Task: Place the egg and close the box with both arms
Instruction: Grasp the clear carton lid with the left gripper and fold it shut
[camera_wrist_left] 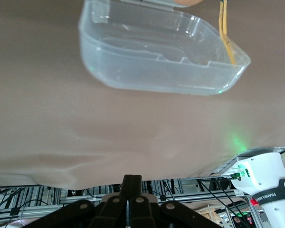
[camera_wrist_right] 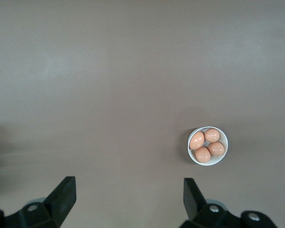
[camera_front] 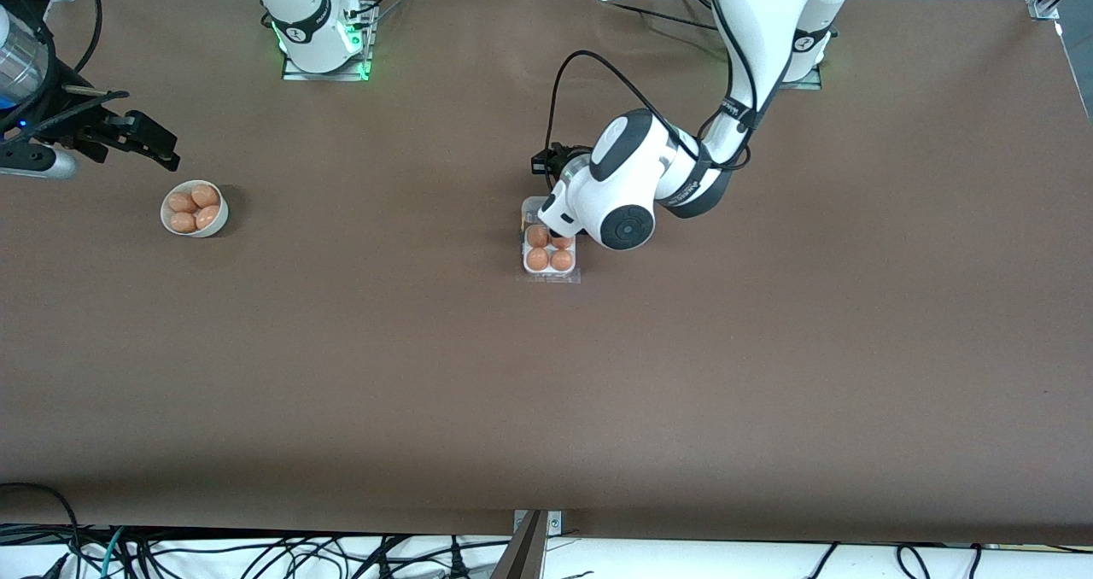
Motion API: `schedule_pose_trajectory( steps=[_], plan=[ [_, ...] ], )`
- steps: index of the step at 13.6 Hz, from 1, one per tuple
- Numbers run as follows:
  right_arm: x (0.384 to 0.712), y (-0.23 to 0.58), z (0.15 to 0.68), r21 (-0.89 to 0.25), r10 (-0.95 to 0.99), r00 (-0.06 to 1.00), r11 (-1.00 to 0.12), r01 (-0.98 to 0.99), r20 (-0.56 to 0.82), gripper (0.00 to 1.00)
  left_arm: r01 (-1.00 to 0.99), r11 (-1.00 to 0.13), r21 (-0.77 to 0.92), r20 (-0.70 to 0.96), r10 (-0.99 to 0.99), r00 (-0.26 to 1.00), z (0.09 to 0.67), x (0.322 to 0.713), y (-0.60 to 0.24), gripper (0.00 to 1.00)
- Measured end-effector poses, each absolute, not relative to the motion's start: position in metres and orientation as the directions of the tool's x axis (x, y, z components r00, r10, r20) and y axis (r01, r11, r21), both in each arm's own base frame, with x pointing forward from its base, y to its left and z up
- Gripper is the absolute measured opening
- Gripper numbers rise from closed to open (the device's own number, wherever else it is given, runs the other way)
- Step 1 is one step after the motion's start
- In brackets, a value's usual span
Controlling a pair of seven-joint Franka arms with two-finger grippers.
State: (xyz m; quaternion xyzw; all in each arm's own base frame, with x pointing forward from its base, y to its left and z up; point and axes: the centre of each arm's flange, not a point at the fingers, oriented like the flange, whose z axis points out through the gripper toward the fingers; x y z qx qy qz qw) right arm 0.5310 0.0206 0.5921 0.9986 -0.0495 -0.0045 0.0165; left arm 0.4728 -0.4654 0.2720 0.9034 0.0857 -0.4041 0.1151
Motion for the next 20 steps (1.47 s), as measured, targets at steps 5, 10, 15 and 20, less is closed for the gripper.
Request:
schedule_pose_trajectory(
  steps=[5, 10, 15, 20],
  plan=[
    [0.531, 0.021, 0.592, 0.033, -0.099, 0.995, -0.995, -0.098, -0.008, 1.00, 0.242, -0.959, 0.145, -0.729, 0.062, 0.681, 0.258, 0.464, -0.482, 0.01],
    [0.530, 0.021, 0.591, 0.035, -0.098, 0.995, -0.995, -0.098, -0.018, 1.00, 0.247, -0.959, 0.138, -0.710, 0.078, 0.700, 0.246, 0.467, -0.483, 0.01],
    [0.529, 0.021, 0.591, 0.035, -0.093, 0.995, -0.995, -0.092, -0.023, 1.00, 0.276, -0.950, 0.148, -0.670, 0.109, 0.735, 0.246, 0.481, -0.478, 0.01],
    [0.529, 0.021, 0.591, 0.036, -0.092, 0.995, -0.995, -0.091, -0.023, 1.00, 0.277, -0.948, 0.156, -0.624, 0.122, 0.771, 0.254, 0.497, -0.473, 0.01]
  ],
)
